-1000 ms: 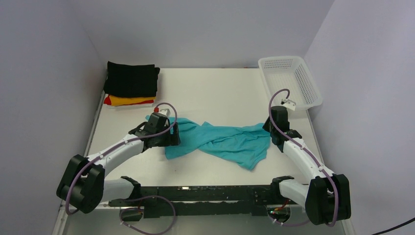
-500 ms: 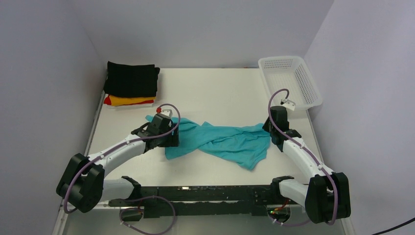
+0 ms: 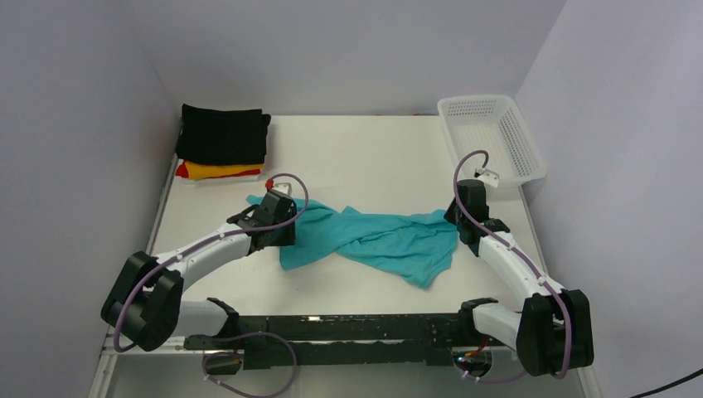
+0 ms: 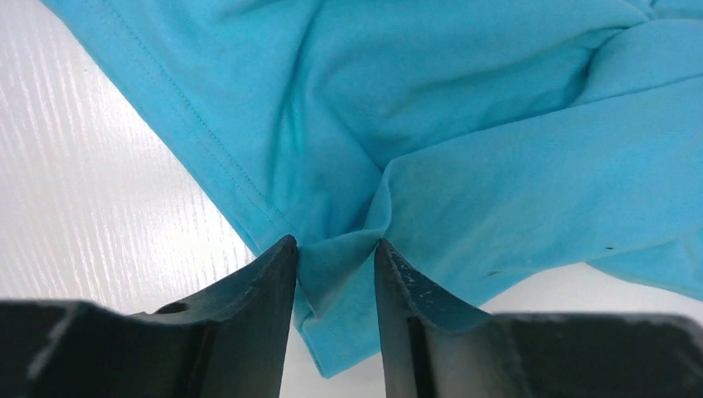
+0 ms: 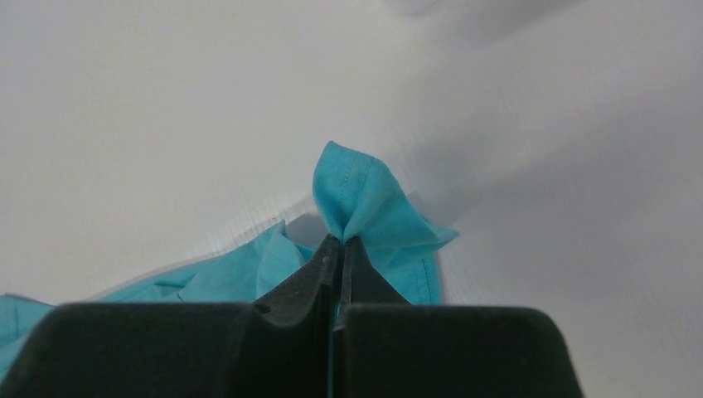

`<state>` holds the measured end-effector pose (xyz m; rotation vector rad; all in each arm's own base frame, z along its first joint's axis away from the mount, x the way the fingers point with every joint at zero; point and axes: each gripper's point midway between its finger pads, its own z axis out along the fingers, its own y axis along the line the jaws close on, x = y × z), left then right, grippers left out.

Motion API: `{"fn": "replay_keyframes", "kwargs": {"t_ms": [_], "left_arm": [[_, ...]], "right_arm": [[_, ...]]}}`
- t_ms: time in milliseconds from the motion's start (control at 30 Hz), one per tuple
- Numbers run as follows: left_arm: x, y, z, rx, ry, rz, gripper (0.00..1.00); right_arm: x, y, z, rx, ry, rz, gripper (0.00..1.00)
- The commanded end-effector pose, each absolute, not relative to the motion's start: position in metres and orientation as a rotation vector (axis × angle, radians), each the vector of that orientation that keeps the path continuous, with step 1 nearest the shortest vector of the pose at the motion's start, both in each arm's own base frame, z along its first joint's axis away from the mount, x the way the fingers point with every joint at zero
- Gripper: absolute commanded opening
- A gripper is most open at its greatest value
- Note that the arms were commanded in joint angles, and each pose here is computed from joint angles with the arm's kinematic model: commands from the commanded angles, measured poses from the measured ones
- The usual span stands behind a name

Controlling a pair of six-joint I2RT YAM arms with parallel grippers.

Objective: Fold and stack the t-shirts
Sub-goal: Flatten out the tshirt

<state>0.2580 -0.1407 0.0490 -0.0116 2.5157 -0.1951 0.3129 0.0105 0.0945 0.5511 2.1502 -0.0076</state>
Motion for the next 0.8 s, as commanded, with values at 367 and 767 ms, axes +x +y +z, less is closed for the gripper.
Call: {"fn": "replay_keyframes", "kwargs": {"t_ms": [367,767], "left_arm": [[0.268,-0.137,0.088,-0.050,2.389,-0.187,0.00],[0.272,-0.115,0.271,-0.171,1.797,-0.378,0.00]], "right_arm": [[0.325,0.010,0.118,0.542,2.093,0.013,0.00],[0.325,0.003,0.267,0.513,1.767,0.091,0.00]]}}
